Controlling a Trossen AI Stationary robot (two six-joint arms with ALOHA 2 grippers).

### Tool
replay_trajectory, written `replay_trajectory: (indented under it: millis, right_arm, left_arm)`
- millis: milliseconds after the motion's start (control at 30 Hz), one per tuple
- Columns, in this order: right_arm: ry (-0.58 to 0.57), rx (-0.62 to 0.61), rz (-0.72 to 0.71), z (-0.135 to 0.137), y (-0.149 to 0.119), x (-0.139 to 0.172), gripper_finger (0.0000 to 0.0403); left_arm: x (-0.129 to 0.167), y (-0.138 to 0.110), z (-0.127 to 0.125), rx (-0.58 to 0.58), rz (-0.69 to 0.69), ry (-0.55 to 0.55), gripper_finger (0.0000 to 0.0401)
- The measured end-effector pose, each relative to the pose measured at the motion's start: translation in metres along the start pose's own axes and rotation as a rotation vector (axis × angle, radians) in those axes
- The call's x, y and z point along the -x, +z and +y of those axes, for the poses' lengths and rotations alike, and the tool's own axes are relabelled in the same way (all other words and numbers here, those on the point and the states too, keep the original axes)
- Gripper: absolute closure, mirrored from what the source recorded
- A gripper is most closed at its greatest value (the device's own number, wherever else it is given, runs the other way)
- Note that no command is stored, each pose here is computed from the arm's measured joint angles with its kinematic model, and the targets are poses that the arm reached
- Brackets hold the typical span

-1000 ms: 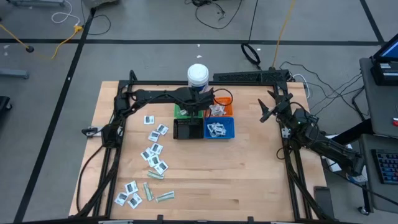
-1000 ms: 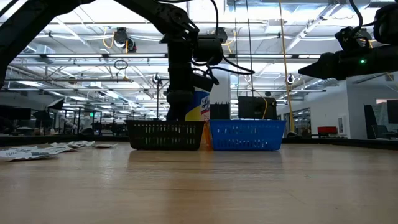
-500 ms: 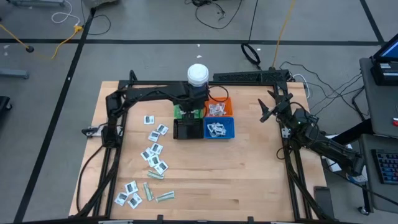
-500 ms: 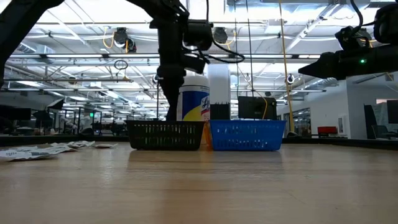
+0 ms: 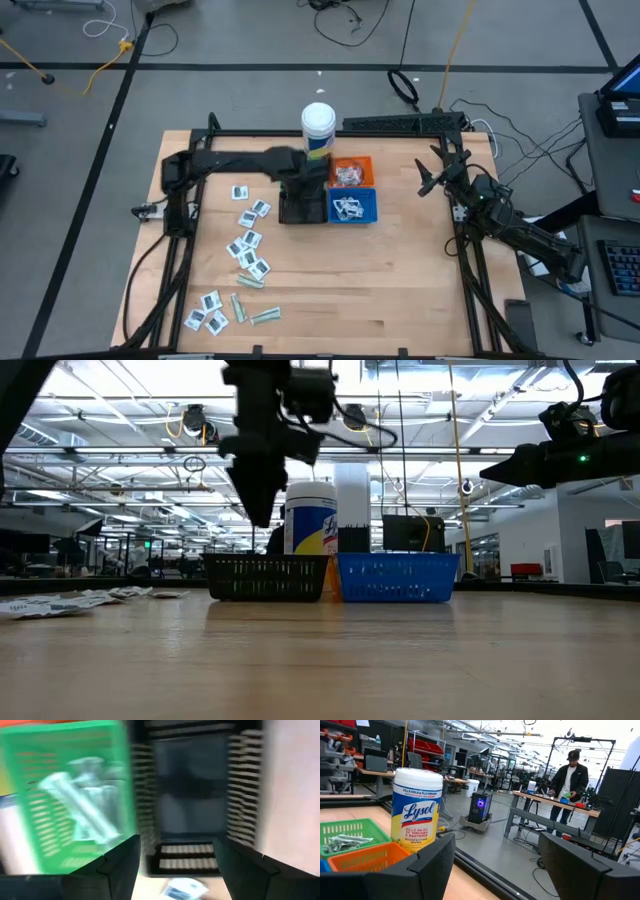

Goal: Pick & Place First Aid Supplies
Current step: Put the green bandage pad into the green basket

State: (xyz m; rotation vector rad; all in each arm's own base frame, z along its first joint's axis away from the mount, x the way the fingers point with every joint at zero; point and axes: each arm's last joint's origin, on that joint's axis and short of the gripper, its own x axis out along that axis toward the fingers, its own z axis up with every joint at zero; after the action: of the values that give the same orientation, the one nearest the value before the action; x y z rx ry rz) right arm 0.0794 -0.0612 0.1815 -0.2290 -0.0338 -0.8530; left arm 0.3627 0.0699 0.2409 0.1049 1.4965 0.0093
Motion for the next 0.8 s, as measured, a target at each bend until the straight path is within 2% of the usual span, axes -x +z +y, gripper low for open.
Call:
replay_trajectory:
  millis: [267, 433, 600, 800]
  right_arm:
    - [0.001, 0.001, 0.003, 0.0, 0.0, 0.0, 0.0124]
    - [0.0, 0.0, 0.001, 0.0, 0.0, 0.0, 0.0124]
    - [0.0, 0.0, 0.001, 0.0, 0.0, 0.0, 0.0124]
    - [0.0, 0.0, 0.001, 0.0, 0.0, 0.0, 0.0124]
  left_arm:
    - [0.013, -0.044, -0.083, -0.102, -0.112, -0.018, 0.0137]
    - [0.018, -0.079, -0.131, -0.186, -0.116, -0.068, 0.0146]
    - [0.027, -0.108, -0.169, -0.222, -0.133, -0.124, 0.0148]
    - [0.032, -0.134, -0.199, -0.235, -0.139, -0.154, 0.0148]
